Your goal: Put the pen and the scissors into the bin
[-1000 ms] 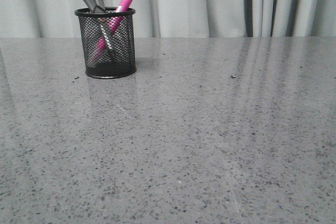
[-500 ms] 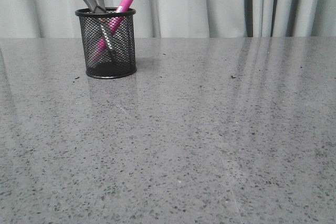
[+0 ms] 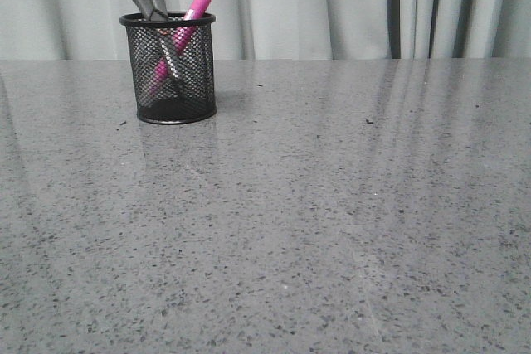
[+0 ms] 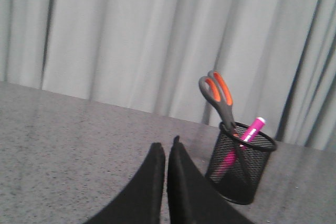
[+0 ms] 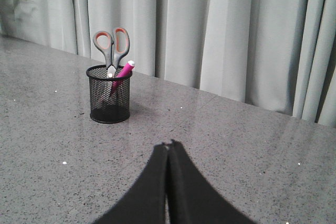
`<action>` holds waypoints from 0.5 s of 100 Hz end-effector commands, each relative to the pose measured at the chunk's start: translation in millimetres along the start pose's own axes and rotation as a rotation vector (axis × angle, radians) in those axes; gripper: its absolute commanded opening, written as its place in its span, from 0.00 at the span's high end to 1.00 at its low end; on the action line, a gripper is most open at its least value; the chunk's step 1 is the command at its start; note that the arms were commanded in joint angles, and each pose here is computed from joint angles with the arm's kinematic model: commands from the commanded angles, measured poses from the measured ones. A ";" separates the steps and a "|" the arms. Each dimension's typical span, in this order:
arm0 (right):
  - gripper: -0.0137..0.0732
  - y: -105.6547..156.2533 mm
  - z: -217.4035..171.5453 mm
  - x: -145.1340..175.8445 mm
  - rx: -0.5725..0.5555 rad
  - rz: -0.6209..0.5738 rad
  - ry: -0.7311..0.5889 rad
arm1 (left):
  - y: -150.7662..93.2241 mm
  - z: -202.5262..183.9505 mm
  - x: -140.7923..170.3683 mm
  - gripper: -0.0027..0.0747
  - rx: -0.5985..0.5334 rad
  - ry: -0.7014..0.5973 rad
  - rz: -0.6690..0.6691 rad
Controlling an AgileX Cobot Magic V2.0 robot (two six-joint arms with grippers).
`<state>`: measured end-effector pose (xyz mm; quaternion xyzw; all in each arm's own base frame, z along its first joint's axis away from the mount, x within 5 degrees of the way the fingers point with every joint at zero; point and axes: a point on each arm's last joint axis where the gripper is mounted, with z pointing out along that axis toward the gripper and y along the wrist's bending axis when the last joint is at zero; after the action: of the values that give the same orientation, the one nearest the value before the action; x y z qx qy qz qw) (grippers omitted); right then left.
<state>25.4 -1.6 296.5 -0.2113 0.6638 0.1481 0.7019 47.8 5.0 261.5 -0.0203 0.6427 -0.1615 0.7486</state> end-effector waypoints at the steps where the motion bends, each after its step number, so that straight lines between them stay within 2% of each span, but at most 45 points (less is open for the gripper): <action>1: 0.92 -0.5 -2.4 -12.5 -0.001 -0.028 -0.081 | 2.4 -3.4 -10.1 0.99 -0.039 -0.045 0.037; 10: 0.92 -0.5 -2.4 -12.5 -0.001 -0.028 -0.081 | 6.0 -3.4 -9.8 0.99 -0.087 -0.073 0.163; 20: 0.92 -0.5 -2.4 -12.5 -0.001 -0.028 -0.081 | -2.7 -2.6 -7.5 0.99 -0.021 -0.183 0.537; 25: 0.92 -0.5 -2.4 -12.5 -0.001 -0.028 -0.081 | -5.7 -1.9 0.3 0.99 0.009 -0.214 0.620; 31: 0.92 -0.5 -2.4 -12.5 -0.001 -0.028 -0.081 | -6.0 -1.3 11.4 0.99 0.030 -0.222 0.570; 38: 0.92 -0.5 -2.4 -12.5 -0.001 -0.028 -0.081 | -4.0 -0.2 32.5 0.99 0.046 -0.157 0.479; 44: 0.92 -0.5 -2.4 -12.5 -0.001 -0.028 -0.081 | -1.4 0.4 51.4 0.99 0.043 -0.048 0.386; 50: 0.92 -0.5 -2.4 -12.5 -0.001 -0.028 -0.081 | 0.1 -0.3 65.8 0.99 0.033 0.124 0.385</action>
<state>25.4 -1.7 296.2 -0.2112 0.6652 0.1474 0.7008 53.3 -11.1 223.3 0.1348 0.6167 -0.0182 0.7754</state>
